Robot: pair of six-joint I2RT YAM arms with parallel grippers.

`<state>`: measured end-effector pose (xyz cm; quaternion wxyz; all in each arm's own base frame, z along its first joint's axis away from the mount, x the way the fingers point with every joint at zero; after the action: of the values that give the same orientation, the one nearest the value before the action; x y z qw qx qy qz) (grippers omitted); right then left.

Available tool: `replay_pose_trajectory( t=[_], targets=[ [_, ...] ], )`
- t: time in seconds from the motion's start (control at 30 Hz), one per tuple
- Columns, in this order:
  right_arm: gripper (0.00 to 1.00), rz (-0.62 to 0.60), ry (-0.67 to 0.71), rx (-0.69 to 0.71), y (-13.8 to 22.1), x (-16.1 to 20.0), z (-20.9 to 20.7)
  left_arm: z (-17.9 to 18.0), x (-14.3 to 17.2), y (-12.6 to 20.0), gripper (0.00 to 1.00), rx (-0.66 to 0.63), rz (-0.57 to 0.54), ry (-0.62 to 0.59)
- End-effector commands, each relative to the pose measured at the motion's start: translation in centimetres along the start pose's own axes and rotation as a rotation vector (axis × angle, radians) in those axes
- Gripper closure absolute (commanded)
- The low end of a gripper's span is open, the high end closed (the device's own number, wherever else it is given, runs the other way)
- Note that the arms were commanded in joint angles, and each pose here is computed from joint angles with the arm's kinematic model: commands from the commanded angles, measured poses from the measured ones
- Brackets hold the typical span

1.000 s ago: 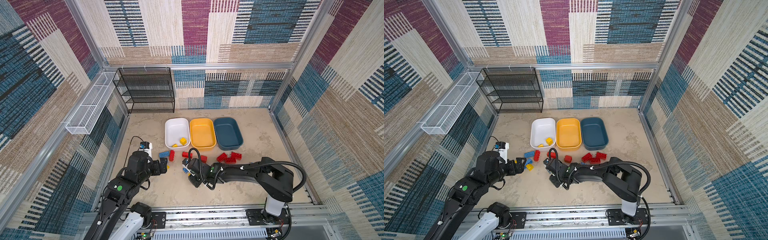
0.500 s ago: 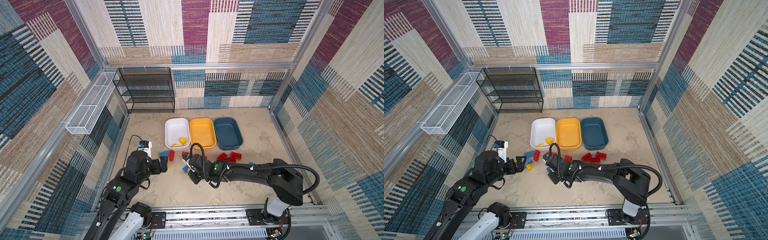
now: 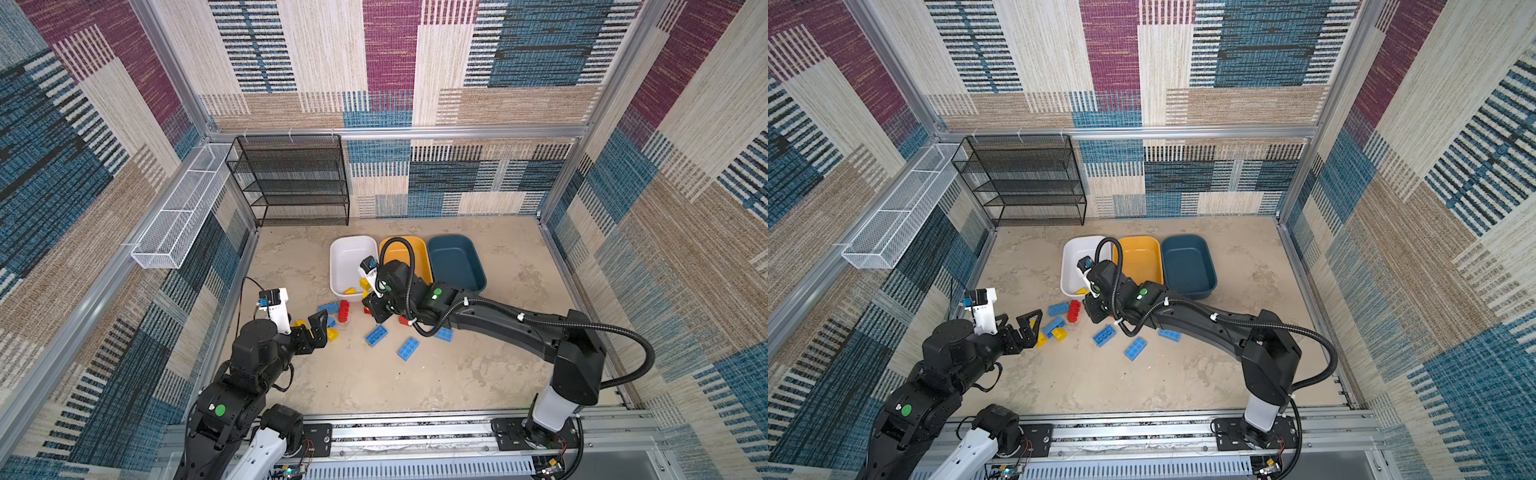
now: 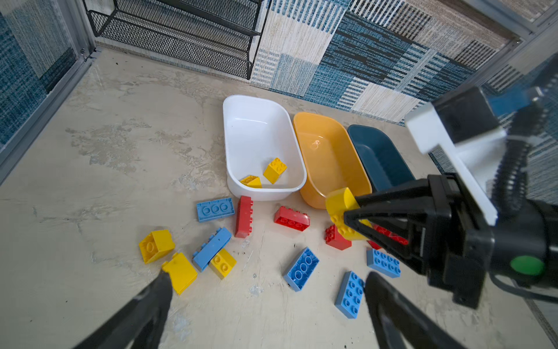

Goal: Sort the legos into containers by color
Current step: Place the lego in the container.

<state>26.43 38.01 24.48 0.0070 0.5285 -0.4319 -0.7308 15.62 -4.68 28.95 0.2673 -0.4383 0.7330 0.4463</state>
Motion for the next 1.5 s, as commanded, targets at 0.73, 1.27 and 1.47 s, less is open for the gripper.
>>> replay_pose_trajectory(
  t=[0.73,1.27,1.47],
  targets=[
    [0.78,0.08,-0.067,-0.009,-12.9,-6.1,-7.7,0.9,1.6,-1.8,0.08,-0.073,0.099,-0.009],
    [0.38,-0.096,-0.022,0.007,-3.7,-10.7,-7.7,1.5,2.1,-4.8,0.1,-0.224,0.233,-0.025],
    [0.28,-0.304,-0.002,0.028,5.0,-9.6,-6.7,1.9,3.8,-7.0,0.14,-0.28,0.334,0.013]
  ],
)
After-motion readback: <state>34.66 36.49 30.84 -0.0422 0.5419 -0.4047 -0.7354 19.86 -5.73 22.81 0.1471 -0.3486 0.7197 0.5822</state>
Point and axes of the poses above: each gripper's point midway between its finger pads, its own y axis back along the fingers, its own z axis along the line the jaws close on, x = y × z, the point moved 6 cm from there along y, back along the fingers, and after that the axes turned 9 degrees about y, right-handed, at the moved point
